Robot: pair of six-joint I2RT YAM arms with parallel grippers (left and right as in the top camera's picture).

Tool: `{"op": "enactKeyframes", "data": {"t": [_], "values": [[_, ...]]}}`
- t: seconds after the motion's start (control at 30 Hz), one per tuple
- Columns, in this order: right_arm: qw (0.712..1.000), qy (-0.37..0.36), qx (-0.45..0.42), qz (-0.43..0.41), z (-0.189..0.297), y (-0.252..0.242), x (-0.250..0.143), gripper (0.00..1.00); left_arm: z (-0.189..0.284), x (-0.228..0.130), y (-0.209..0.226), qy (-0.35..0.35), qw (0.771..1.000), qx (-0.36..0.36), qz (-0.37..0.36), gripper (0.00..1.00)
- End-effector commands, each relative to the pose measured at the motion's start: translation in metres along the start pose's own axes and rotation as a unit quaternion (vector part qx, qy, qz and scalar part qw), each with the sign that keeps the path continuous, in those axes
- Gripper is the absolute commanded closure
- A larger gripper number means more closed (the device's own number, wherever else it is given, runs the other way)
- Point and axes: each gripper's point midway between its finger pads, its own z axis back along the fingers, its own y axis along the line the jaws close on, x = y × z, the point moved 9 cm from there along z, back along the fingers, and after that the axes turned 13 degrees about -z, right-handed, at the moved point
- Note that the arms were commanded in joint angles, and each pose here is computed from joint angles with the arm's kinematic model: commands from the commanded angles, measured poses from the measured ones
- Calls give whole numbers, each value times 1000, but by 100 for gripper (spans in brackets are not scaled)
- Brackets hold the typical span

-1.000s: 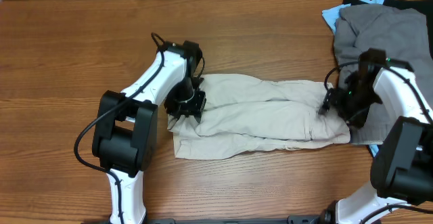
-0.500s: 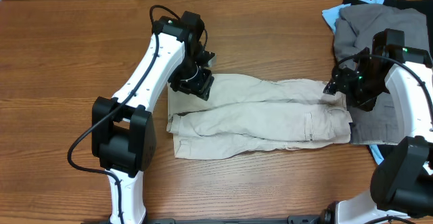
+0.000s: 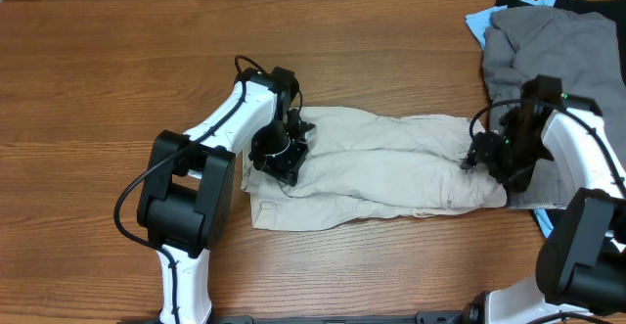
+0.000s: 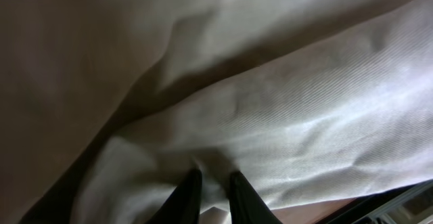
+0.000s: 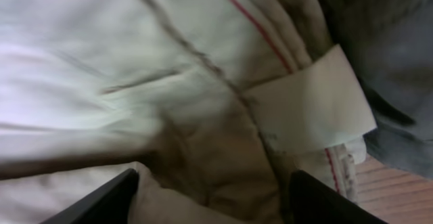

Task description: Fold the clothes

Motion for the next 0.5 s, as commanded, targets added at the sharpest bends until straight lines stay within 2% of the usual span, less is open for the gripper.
{"op": "enactKeyframes", "data": {"t": [0.0, 0.07, 0.2, 0.47], "values": [[1000, -12, -9, -22, -5, -7, 1, 27, -1, 1, -4, -6, 1000, -10, -11, 82], [1000, -21, -5, -23, -8, -6, 4, 27, -1, 2, -3, -11, 1000, -8, -13, 82], [999, -36, 7, -37, -16, -5, 7, 26, -1, 7, -1, -26, 1000, 1, -17, 76], [999, -21, 27, -34, -29, -5, 1, 26, -2, 8, 0, -27, 999, 4, -17, 73]]}}
